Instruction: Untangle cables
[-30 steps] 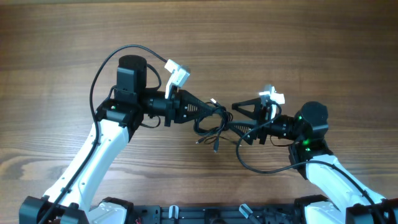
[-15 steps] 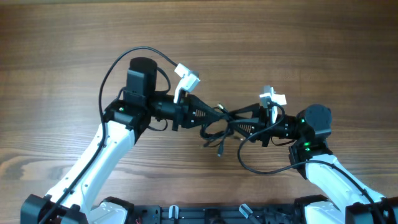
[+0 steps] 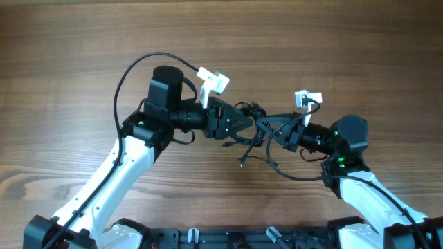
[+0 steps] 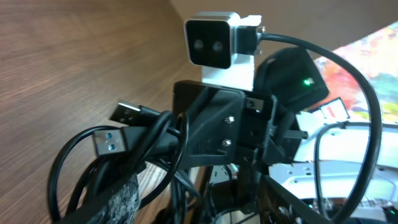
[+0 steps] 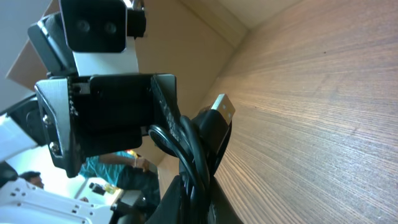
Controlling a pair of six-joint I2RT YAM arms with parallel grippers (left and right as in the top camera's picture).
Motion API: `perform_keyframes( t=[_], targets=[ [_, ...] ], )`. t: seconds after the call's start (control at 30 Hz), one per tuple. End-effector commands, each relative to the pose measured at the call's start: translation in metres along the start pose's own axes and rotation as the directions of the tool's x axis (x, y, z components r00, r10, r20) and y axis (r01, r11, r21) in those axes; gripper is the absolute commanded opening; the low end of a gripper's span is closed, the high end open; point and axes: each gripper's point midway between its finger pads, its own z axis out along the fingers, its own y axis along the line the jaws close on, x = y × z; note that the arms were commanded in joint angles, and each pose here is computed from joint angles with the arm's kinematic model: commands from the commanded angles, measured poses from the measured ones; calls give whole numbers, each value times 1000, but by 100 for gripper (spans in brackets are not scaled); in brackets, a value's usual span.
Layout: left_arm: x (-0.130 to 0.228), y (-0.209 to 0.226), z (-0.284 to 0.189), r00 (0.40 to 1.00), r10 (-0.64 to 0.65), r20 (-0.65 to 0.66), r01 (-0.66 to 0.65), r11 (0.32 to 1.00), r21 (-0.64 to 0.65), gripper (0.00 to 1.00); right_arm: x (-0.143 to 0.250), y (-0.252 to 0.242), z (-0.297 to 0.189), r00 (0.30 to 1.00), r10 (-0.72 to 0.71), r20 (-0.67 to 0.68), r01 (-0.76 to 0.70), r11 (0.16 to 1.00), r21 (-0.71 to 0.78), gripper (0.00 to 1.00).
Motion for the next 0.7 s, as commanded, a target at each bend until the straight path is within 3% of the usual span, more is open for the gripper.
perform_keyframes(
  t=[0.0,0.03,0.27,0.4,0.67],
  targets=[
    [-11,30,-3,998,-20,65,31,984,-176,84,-3,4,1,999,35,1,-35,999,-13,4],
    [-15,41,-7,996,-17,91,38,972,-233,99,-5,3,-1,998,61,7,-61,998,-9,4],
    [-31,74,-41,984,-16,177,76,938,-337,100,-17,-6,-13,987,150,53,-151,988,15,4],
    [-6,44,-30,986,167,21,-161,972,-170,100,-17,-5,-13,977,207,53,-208,978,9,4],
    [10,42,-27,974,221,-38,-224,968,-116,97,-13,4,-7,983,179,26,-179,984,-19,4]
  ],
)
